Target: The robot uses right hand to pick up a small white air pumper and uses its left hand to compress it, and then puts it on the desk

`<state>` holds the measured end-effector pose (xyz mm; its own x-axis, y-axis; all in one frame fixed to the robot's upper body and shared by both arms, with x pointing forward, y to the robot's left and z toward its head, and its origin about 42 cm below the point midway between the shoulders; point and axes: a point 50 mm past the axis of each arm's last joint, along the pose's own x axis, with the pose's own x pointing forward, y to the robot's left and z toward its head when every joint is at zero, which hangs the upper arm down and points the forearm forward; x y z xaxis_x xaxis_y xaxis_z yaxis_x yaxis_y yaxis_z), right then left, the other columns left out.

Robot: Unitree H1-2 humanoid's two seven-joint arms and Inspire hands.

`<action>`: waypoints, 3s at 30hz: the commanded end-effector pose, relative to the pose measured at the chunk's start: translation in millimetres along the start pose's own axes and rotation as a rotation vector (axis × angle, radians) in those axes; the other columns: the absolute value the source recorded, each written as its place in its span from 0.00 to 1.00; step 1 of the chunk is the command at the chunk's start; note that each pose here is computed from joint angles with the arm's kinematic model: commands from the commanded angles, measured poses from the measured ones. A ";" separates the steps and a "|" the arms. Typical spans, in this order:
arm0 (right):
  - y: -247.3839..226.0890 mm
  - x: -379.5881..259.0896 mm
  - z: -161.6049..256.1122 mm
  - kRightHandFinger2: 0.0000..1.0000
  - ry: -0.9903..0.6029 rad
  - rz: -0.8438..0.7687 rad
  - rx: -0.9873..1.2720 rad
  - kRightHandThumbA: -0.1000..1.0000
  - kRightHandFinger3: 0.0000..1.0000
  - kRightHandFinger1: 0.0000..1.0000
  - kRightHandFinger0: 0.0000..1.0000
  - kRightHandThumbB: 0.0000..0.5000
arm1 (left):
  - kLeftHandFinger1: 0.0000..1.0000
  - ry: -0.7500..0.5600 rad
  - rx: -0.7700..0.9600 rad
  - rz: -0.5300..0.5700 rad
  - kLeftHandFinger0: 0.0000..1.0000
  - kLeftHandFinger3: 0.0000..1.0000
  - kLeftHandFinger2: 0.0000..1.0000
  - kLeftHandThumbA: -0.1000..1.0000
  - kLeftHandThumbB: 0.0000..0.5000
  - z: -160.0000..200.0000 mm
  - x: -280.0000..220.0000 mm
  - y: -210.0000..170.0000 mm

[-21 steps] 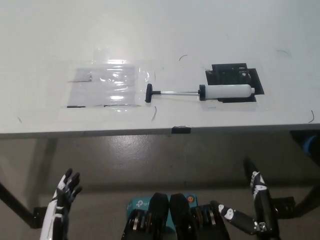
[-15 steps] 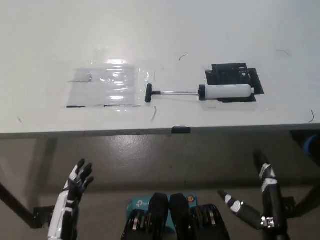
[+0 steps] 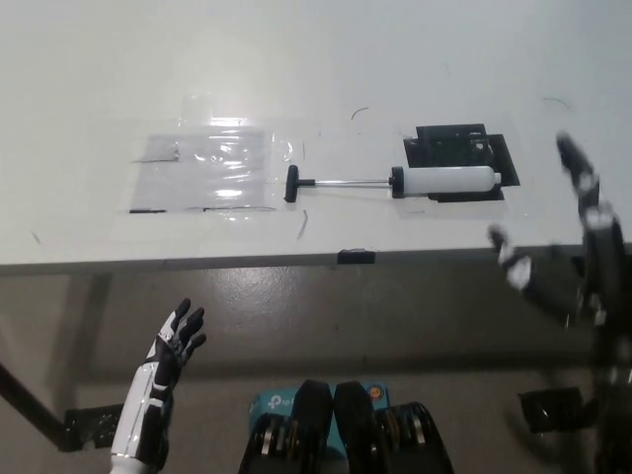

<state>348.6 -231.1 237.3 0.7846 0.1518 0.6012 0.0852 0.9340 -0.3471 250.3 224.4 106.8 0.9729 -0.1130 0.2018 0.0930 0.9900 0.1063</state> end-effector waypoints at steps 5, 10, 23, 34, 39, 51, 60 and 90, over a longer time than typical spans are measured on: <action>-26.0 156.6 -1.6 1.00 0.207 0.486 -0.162 0.86 1.00 1.00 1.00 0.47 | 1.00 -0.012 0.029 -0.016 1.00 1.00 1.00 1.00 0.11 6.6 -2.4 4.9; -17.1 217.6 -8.2 1.00 0.348 0.661 -0.295 0.86 1.00 1.00 1.00 0.63 | 1.00 -0.006 0.019 -0.017 1.00 1.00 1.00 1.00 0.09 3.5 -1.2 6.4; 33.7 272.4 -35.6 1.00 0.601 0.839 -0.458 0.85 1.00 1.00 1.00 0.79 | 1.00 0.020 0.016 -0.024 1.00 1.00 1.00 1.00 0.12 -1.9 -2.1 7.6; 63.9 267.5 -48.4 1.00 0.649 0.887 -0.482 0.81 1.00 1.00 1.00 0.83 | 1.00 0.043 -0.013 -0.015 1.00 1.00 1.00 1.00 0.09 -4.6 -5.8 8.3; 77.7 256.4 -56.2 1.00 0.652 0.924 -0.552 0.83 1.00 1.00 1.00 0.88 | 1.00 0.055 -0.017 -0.009 1.00 1.00 1.00 1.00 0.12 -3.4 -11.7 12.4; 83.8 248.3 -62.0 1.00 0.671 0.972 -0.662 0.84 1.00 1.00 1.00 0.82 | 1.00 0.048 -0.011 0.000 1.00 1.00 1.00 1.00 0.08 -2.8 -16.1 19.4; 73.3 258.6 -56.6 1.00 0.669 0.956 -0.698 0.82 1.00 1.00 1.00 0.84 | 1.00 0.037 -0.020 0.015 1.00 1.00 1.00 1.00 0.10 -2.5 -13.2 21.4; 60.6 222.0 -94.0 1.00 0.757 1.015 -0.751 0.80 1.00 1.00 1.00 0.68 | 1.00 0.044 -0.037 0.043 1.00 1.00 1.00 1.00 0.12 -4.8 -20.1 24.4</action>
<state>580.2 -161.0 265.3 0.7864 0.2092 -0.5812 -0.6142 0.1648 -0.7718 237.8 249.0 94.5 0.9900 -0.0637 0.1258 0.0542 0.9955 0.0777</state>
